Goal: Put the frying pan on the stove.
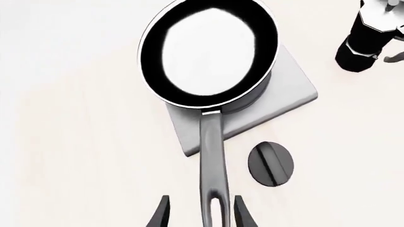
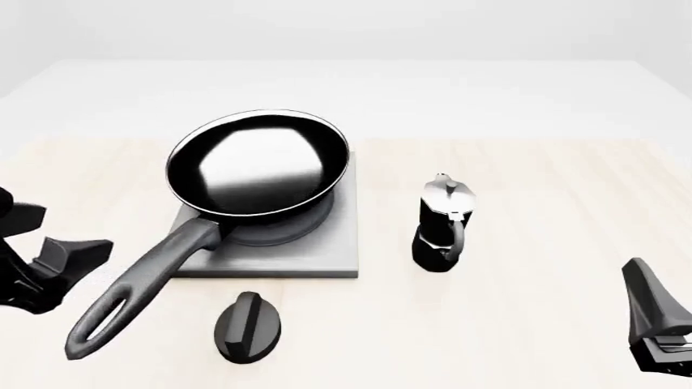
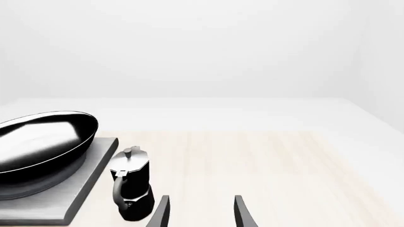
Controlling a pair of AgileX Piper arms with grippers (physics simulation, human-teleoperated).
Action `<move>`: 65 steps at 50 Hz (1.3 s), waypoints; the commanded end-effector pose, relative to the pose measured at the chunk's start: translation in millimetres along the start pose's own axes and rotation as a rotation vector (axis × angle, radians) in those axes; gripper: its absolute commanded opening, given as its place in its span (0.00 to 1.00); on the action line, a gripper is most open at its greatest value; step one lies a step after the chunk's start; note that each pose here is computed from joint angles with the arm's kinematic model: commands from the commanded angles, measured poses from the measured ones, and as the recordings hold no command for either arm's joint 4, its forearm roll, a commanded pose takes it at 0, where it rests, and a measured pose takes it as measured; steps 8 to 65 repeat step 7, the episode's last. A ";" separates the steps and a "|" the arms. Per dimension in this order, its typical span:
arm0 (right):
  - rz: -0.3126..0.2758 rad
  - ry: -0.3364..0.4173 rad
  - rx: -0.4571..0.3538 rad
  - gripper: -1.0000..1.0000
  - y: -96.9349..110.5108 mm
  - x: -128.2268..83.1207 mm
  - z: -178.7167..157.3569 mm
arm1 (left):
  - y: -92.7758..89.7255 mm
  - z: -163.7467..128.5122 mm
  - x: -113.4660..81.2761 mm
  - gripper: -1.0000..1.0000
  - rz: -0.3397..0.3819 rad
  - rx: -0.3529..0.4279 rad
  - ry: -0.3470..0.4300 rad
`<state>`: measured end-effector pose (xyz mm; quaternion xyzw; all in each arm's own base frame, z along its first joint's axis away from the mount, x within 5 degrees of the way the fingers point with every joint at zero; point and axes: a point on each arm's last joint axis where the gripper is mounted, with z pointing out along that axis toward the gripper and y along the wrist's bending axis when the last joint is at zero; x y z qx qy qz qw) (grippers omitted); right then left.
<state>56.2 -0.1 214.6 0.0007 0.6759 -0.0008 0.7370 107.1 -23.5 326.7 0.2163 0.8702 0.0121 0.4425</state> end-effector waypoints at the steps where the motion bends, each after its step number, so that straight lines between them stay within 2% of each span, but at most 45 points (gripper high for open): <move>1: 0.000 0.000 0.000 1.00 0.0 0.1 0.0 | -3.3 -27.1 -5.0 1.00 0.036 0.026 -0.058; 7: 0.000 0.000 0.000 1.00 0.0 0.2 0.1 | -5.9 -36.4 -4.8 1.00 0.044 0.046 -0.090; 65: 0.000 0.000 0.000 1.00 0.0 0.2 0.1 | -5.9 -36.4 -4.8 1.00 0.044 0.046 -0.090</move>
